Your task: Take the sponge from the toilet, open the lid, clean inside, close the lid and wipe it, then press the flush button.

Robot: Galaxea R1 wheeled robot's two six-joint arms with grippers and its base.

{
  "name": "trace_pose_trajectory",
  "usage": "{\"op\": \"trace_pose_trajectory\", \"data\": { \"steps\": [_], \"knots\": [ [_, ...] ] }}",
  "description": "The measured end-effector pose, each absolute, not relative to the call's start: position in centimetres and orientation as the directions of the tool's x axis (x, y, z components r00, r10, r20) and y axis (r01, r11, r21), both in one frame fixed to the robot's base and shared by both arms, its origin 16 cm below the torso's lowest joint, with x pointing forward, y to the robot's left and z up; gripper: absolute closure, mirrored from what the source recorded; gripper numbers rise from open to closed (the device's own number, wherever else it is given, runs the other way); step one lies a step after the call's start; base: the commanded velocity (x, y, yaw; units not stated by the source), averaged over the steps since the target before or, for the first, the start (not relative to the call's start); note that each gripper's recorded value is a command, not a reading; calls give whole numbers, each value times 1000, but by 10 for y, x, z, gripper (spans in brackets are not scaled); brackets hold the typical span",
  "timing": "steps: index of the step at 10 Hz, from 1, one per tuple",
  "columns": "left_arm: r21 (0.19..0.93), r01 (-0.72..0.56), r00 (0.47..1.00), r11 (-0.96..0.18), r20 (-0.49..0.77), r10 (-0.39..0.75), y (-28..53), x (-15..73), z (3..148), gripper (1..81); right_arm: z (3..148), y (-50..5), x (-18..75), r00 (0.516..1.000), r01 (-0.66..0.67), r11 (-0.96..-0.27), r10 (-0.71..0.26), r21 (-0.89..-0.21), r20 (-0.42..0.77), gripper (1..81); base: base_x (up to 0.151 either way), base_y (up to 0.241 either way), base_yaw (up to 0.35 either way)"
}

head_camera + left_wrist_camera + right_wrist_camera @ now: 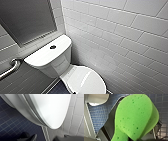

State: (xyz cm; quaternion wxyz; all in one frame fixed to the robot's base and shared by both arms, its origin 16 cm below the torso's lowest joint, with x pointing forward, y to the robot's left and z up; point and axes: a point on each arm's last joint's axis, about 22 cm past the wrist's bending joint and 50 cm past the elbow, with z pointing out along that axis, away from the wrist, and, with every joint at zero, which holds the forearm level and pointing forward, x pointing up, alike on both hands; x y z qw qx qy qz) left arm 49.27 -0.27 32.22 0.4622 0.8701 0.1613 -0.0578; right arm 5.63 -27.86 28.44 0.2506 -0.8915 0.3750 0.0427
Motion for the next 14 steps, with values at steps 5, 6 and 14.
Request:
{"op": "trace_pose_trajectory", "data": {
  "steps": [5,6,14],
  "knots": [
    [791,348,933,-503,-243,264,-6,518,329,10,282,-279,58,717,-688,-596,-647,-414,-259,811,0,0,0],
    [787,364,927,-498,-253,276,-6,519,328,10,282,-280,58,718,-687,-598,-647,-412,-259,811,0,0,0],
    [786,395,899,-475,-226,375,2,539,323,10,282,-281,58,718,-687,-598,-647,-413,-258,811,0,0,0]
  ]
}}
